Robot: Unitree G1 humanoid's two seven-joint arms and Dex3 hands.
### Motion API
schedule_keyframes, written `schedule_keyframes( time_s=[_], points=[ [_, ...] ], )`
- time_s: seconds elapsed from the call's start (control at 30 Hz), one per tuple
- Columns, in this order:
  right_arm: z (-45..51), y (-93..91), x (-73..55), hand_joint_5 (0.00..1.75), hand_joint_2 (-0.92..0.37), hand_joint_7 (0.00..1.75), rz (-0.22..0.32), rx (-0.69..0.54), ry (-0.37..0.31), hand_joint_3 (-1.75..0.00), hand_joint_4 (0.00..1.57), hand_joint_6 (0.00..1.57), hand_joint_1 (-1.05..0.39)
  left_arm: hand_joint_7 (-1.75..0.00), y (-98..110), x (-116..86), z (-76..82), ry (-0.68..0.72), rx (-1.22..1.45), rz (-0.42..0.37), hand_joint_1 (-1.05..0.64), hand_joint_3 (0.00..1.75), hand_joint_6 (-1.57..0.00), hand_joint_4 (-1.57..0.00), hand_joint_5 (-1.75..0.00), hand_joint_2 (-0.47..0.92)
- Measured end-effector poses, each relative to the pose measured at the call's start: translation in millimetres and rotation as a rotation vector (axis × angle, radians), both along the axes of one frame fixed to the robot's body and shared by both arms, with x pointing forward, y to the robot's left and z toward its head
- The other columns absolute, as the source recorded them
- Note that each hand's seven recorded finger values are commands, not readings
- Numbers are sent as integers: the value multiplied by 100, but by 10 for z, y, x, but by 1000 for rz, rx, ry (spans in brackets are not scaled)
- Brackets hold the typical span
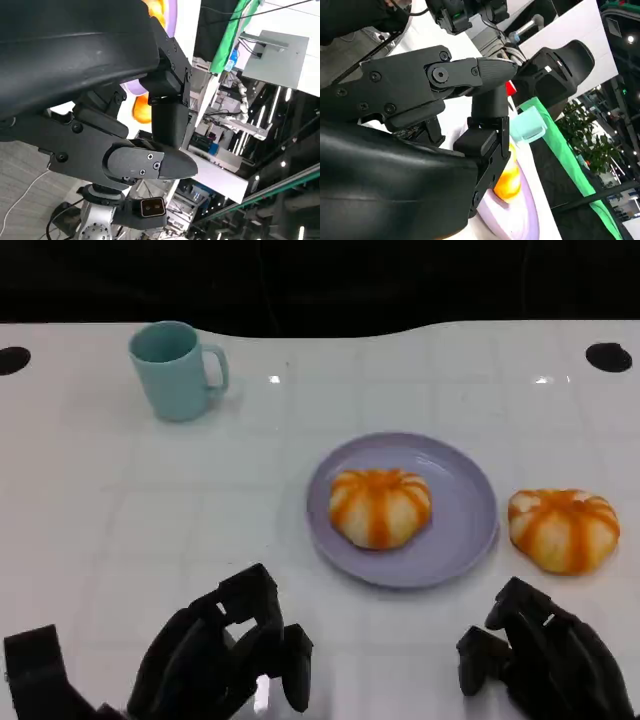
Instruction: Grasp the bread from the table and place it into the plate.
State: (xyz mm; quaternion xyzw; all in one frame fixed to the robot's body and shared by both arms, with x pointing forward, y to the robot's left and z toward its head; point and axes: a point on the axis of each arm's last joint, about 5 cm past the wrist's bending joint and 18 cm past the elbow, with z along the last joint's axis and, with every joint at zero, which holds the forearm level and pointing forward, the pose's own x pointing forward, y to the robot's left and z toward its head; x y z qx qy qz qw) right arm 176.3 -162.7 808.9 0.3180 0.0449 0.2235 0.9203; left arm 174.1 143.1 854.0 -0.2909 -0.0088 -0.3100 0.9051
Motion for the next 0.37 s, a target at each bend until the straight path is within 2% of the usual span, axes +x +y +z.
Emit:
schedule_keyframes(
  time_s=[0.37],
  points=[
    [1,-2,2,169,-92,139,1,-3,-1,-26,78,70,-56,-175,-11,7,10,11,-7,-10,-66,25,-65,-89,-175,92]
  ],
)
